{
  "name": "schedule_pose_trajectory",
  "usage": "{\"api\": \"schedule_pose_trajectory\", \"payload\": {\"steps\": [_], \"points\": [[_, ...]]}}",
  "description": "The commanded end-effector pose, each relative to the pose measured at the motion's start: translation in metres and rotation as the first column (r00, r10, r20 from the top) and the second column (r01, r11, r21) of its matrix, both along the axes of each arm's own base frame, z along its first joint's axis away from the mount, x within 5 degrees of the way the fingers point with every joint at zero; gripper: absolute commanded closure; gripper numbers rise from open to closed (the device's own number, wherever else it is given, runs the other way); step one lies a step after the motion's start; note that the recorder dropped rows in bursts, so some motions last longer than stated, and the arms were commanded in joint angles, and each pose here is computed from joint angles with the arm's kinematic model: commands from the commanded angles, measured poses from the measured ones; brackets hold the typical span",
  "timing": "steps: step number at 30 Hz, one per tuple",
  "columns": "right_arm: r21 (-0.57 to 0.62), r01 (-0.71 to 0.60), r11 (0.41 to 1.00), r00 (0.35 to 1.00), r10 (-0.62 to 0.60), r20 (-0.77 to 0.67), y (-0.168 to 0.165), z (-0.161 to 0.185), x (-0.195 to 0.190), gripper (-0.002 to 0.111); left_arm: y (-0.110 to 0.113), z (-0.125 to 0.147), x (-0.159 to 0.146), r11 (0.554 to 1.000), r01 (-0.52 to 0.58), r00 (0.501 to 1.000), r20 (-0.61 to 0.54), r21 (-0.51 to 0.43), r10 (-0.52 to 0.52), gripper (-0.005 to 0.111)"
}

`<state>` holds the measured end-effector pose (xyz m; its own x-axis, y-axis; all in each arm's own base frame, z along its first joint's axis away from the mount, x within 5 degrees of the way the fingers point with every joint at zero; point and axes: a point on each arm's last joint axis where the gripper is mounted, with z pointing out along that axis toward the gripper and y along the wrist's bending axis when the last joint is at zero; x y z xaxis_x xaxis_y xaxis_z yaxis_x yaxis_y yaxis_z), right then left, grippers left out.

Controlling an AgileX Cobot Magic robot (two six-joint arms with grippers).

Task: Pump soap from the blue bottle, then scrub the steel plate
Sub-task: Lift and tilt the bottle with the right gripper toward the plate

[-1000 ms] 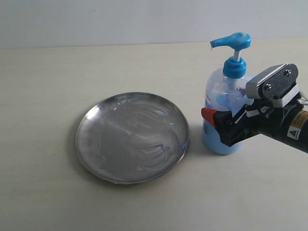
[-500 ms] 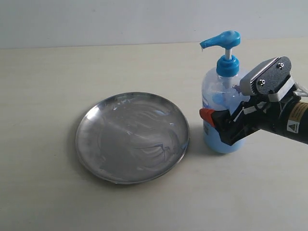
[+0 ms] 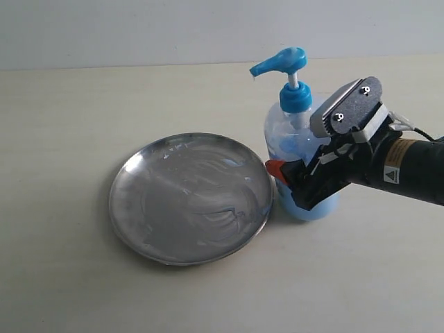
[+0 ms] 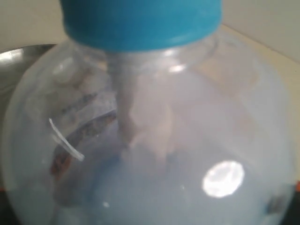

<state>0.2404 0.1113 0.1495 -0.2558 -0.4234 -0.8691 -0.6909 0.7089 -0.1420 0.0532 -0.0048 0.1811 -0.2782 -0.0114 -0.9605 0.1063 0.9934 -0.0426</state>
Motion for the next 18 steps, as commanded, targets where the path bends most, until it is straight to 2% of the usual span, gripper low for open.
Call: {"api": "schedule_pose_trajectory", "payload": {"steps": [1,10,18], "points": [[0.021,0.021,1.0,0.996,-0.023,0.087,0.011,0.018,0.009,0.108,0.0,0.0,0.0,1.0,-0.003,1.0,0.012,-0.002,0.003,0.107],[-0.016,-0.024,1.0,0.994,0.026,0.104,0.029,0.019,0.003,0.108,0.0,0.0,0.0,1.0,-0.003,1.0,0.012,-0.002,0.003,0.107],[-0.024,-0.004,1.0,0.994,0.007,0.108,0.028,0.019,0.004,0.108,0.0,0.0,0.0,1.0,-0.003,1.0,0.012,-0.002,0.003,0.107]]}}
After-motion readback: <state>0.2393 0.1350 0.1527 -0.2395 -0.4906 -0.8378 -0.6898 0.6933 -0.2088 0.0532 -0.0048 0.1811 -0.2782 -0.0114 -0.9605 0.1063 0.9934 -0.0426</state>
